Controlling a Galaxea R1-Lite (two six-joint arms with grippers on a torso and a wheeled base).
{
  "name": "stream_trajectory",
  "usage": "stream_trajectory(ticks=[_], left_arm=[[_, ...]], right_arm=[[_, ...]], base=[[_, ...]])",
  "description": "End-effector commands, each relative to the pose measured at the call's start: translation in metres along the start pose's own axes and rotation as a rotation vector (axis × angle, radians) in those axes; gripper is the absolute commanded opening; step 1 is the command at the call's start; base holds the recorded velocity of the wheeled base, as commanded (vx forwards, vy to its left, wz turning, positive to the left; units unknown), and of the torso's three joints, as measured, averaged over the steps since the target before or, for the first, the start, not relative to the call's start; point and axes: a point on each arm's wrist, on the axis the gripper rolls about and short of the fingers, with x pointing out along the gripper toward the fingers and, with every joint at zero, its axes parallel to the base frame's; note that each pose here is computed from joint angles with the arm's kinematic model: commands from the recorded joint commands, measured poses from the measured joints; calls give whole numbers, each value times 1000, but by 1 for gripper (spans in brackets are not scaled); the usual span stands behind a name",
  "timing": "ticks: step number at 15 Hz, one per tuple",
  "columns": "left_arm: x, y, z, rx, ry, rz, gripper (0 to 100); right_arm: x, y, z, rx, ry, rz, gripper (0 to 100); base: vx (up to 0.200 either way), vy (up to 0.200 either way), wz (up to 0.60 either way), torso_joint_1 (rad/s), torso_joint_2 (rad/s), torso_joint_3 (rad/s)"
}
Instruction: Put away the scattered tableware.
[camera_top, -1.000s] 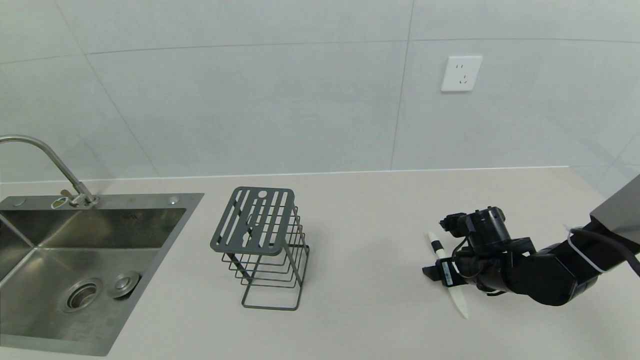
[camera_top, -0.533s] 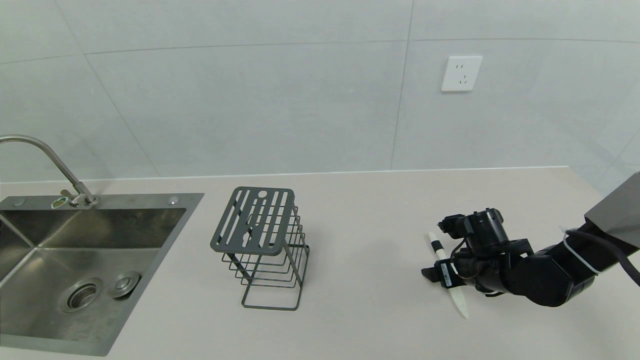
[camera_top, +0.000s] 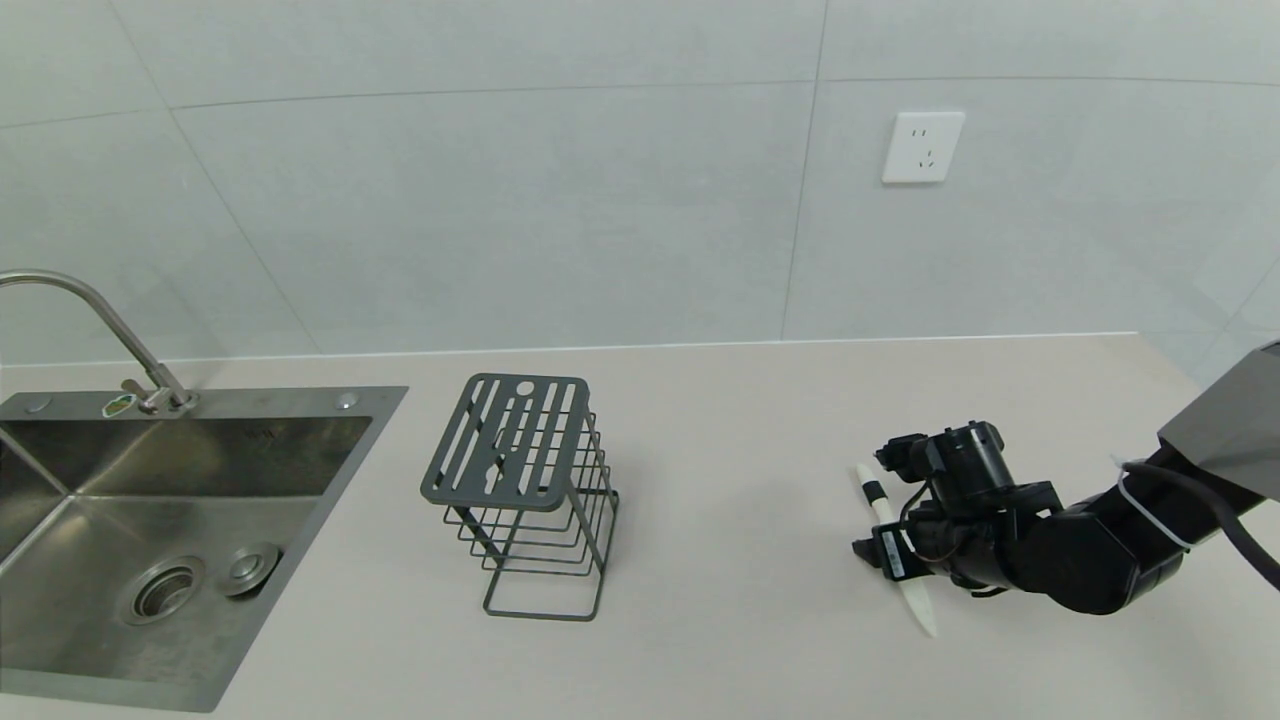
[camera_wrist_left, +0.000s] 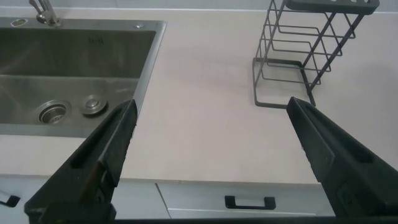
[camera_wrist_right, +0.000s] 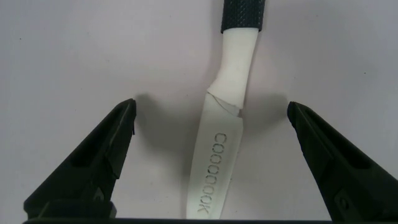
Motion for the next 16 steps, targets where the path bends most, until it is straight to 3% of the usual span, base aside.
stream_trajectory(ticks=[1,7,12,16], left_arm=[[0,0,0,0,0,1,100],[0,0,0,0,0,1,100],[0,0,0,0,0,1,100],[0,0,0,0,0,1,100]], right_arm=[[2,-1,-3,0,13,-9,0],[12,-4,-12,0,52,-25,0],[-31,-9,21,-21,-122,-7,0],[-69,-12,32,-73,-244,41,0]], base=[[0,0,0,0,0,0],[0,0,0,0,0,0],[0,0,0,0,0,0],[0,0,0,0,0,0]])
